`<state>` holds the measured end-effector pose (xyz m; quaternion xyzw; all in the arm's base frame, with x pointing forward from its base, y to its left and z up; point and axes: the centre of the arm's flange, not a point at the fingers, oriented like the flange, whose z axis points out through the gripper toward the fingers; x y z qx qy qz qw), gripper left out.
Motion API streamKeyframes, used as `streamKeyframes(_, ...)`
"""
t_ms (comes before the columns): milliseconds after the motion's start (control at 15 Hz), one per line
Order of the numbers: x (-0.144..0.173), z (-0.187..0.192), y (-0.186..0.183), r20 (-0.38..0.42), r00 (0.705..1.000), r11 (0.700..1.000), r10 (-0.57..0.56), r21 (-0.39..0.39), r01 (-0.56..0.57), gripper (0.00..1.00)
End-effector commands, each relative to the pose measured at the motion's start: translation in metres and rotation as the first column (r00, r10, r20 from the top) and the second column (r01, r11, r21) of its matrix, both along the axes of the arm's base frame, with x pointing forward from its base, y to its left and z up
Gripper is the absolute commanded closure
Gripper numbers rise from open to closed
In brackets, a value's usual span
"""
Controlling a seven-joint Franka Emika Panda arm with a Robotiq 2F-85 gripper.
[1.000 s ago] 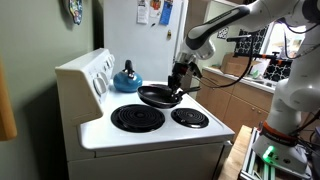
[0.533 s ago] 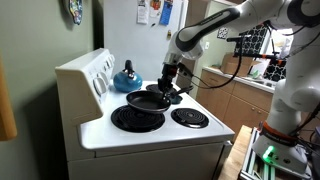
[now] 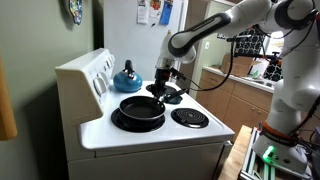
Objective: Place the teapot on the front right plate and the pan on the front left plate of the stove
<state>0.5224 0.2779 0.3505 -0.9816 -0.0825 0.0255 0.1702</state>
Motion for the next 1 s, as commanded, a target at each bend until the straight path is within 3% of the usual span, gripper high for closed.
streamKeyframes(0,0.0123,-0.0018,0.0018,0.038,0.999,1.0,0.002,0.01,-0.002,0.99)
streamKeyframes(600,0.0175,-0.0114,0.0052,0.018,0.999,0.999,0.031,0.023,-0.032,0.99)
streamKeyframes(667,0.0168,-0.0111,0.0048,0.013,0.999,0.999,0.04,0.02,-0.04,0.77)
streamKeyframes(933,0.0148,-0.0044,0.0012,0.02,0.999,0.999,0.044,0.021,-0.044,0.46)
